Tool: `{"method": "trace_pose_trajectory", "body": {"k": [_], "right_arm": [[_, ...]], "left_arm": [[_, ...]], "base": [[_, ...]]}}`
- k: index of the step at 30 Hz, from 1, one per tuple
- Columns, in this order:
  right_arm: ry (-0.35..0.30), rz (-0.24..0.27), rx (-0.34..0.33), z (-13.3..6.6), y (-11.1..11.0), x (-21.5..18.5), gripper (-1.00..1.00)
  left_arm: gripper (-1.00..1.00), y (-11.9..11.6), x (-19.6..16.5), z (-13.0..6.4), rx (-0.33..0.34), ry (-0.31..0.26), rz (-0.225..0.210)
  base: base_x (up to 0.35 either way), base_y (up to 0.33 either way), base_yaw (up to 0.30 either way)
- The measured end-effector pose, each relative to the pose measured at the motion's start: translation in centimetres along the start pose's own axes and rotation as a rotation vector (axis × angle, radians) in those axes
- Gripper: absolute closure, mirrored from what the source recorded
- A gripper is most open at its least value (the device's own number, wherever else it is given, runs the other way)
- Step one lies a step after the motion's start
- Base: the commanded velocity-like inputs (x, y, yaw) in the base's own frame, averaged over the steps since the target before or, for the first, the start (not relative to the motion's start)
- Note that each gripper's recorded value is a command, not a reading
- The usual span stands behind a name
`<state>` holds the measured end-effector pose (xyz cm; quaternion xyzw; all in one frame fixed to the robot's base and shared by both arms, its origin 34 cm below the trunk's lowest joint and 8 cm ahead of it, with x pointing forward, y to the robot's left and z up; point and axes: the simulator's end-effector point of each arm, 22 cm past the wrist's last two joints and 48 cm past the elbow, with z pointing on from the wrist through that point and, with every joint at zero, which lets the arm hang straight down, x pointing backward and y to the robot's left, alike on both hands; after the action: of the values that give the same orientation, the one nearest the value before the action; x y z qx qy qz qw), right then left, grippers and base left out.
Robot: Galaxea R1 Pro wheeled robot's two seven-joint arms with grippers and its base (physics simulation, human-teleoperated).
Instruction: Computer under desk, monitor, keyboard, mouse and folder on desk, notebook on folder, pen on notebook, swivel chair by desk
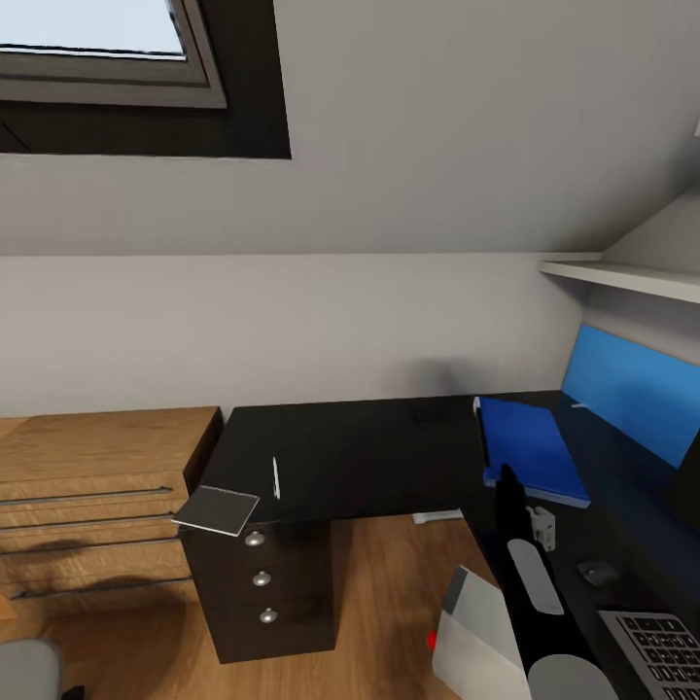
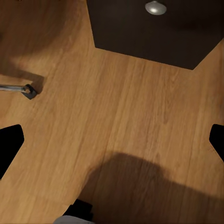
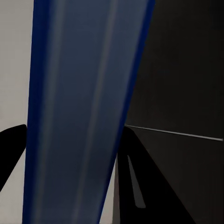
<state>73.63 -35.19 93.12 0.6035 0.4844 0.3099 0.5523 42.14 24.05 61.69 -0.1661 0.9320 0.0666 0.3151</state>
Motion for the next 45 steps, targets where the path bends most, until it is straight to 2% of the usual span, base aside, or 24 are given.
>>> {"method": "trace_pose_trajectory", "body": {"k": [16,20,24,26,40,45], "right_arm": [[0.000,-0.010,0.008,0.6,-2.5,0.3,1.00],[0.005,-0.020,0.044,0.7,-4.7,0.9,1.00],[-0.034,-0.060,0.114,0.9,-8.7,0.1,1.00],[-0.045,-0.074,0.125,1.1,-9.5,-0.2,1.00],[-0.071,-0.095,0.130,2.5,-11.1,-1.2,1.00],[-0.064,-0.123,0.136,2.6,-12.2,-0.9,1.00]], "left_arm": [[-1.00,-0.4,1.2,1.8,0.003,0.000,-0.003],[-1.00,-0.4,1.6,2.3,0.003,0.001,-0.003],[-1.00,-0.4,1.9,2.8,0.003,0.000,-0.003],[-1.00,-0.4,2.1,3.0,0.003,0.000,-0.003],[-1.00,-1.3,3.7,4.5,0.012,0.006,-0.010],[-1.00,-1.3,4.3,5.2,0.012,0.007,-0.010]], "base": [[0.000,0.000,0.000],[0.000,0.000,0.000],[0.000,0.000,0.000],[0.000,0.000,0.000],[0.000,0.000,0.000],[0.000,0.000,0.000]]}}
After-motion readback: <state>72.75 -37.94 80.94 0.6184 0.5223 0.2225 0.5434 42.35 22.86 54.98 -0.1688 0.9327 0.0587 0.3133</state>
